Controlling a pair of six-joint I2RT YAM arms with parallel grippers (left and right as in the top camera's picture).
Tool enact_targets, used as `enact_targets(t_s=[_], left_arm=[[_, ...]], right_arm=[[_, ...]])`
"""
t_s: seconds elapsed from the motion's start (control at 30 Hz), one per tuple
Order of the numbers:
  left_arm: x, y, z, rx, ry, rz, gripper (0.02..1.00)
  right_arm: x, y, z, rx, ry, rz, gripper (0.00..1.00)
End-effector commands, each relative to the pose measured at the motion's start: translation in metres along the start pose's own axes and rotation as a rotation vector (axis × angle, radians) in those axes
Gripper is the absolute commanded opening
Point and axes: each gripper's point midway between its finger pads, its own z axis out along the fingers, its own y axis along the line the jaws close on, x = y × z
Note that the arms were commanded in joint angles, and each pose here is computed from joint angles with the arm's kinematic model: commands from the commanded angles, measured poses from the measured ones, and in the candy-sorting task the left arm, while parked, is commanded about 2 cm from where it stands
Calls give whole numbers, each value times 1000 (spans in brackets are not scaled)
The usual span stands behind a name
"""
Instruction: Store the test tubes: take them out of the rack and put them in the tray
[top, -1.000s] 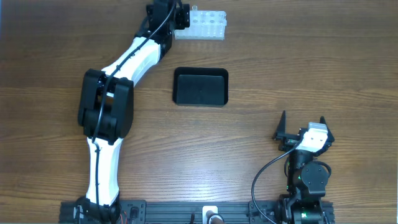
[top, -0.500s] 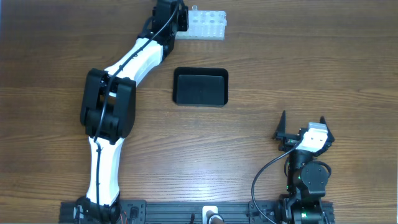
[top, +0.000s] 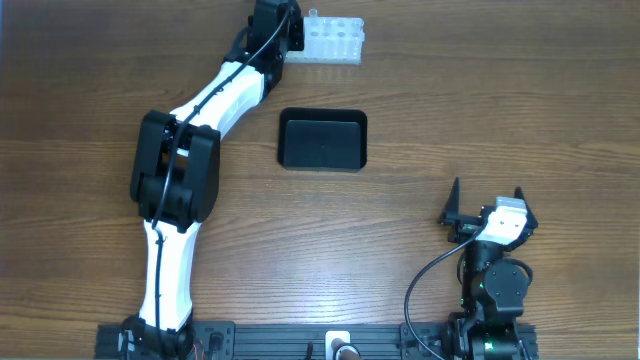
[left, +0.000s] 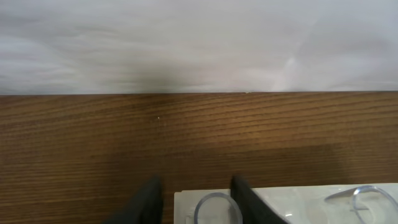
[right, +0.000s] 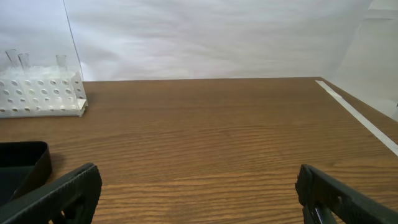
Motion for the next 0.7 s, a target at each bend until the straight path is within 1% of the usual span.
enact_targets(t_s=[0.03,0.13,0.23,0.27,0.57,0.7], left_arm=[[-8,-6,1,15,-20,-7,277],[-8,-8,1,18,-19,-5,211],[-7,-10,1,21,-20,-4,191],[-8,-11,1,23,-22,-3,172],[-8,-13,0,25,-23,-2,145],[-17,-15,-5,30,-40,-4,139]], right_arm=[[1,-3,0,17,-3,-3,991],[1,-3,0,17,-3,-3,991],[1,-3,0,17,-3,-3,993],[1,-3,0,17,-3,-3,991],[1,-3,0,17,-3,-3,991],[1,-3,0,17,-3,-3,993]])
